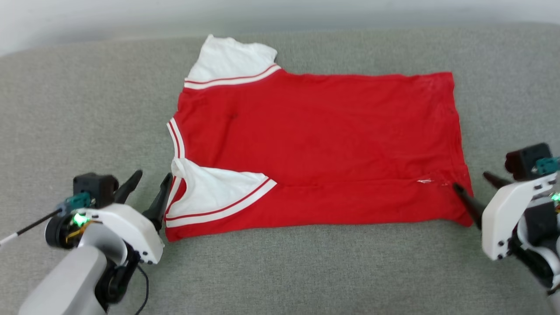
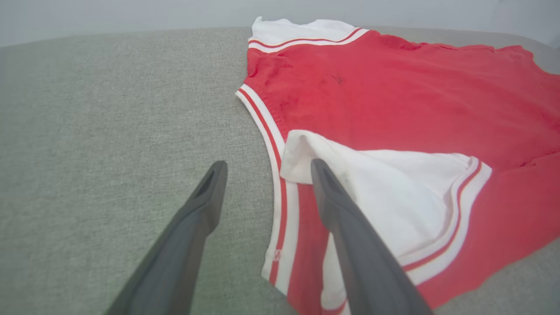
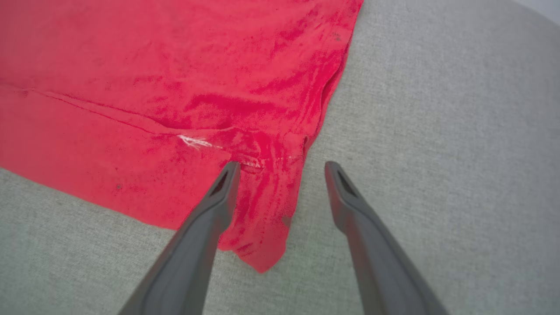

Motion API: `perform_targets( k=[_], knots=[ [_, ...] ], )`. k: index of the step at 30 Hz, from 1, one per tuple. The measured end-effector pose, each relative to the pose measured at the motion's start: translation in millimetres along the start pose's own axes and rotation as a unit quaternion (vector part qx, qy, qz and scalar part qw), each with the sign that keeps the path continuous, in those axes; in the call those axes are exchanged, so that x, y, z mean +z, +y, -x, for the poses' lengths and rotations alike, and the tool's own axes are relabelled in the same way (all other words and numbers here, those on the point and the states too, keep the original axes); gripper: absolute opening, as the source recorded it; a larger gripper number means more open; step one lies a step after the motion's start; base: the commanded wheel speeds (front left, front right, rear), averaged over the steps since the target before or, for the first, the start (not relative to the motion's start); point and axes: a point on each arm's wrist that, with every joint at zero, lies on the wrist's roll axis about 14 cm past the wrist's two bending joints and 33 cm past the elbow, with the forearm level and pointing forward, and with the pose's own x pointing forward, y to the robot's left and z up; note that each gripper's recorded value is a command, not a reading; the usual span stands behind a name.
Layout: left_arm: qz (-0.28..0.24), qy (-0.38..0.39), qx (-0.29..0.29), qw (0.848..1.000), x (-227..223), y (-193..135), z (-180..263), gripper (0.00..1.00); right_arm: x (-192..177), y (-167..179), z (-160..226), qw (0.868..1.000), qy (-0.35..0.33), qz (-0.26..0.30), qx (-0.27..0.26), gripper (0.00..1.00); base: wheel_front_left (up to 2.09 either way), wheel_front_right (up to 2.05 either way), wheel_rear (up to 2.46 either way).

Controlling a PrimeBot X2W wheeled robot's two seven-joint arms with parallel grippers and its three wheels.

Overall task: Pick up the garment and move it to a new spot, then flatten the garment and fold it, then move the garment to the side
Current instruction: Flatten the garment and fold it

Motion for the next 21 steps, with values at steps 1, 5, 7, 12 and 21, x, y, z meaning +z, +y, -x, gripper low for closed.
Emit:
perform_targets(
  k=[1, 5, 7, 12, 21],
  knots=[
    [0.008, 0.0, 0.007, 1.0, 0.1, 1.2, 4.6, 1.0, -0.7, 3.3, 3.0, 1.0, 0.001, -0.006, 0.001, 1.0, 0.0, 0.0, 0.0],
    [0.029, 0.007, 0.032, 0.999, -3.4, 1.4, 24.3, 1.0, -5.9, 7.9, 16.5, 1.0, 0.009, -0.021, -0.012, 1.0, 0.0, 0.0, 0.0],
    [0.031, 0.043, 0.047, 0.997, -17.1, -2.7, 42.9, 1.0, -14.0, 8.1, 27.4, 0.999, 0.019, -0.039, -0.033, 1.0, 0.0, 0.0, 0.0],
    [0.051, 0.08, 0.034, 0.995, -27.5, -24.9, 55.9, 1.0, -18.5, 13.1, 33.4, 0.996, 0.02, -0.07, -0.048, 1.0, 0.0, 0.0, 0.0],
    [0.059, 0.127, 0.038, 0.989, -41.9, -26.9, 53.6, 1.0, -16.0, 20.8, 32.9, 0.994, 0.014, -0.094, -0.055, 1.0, 0.0, 0.0, 0.0]
  ],
)
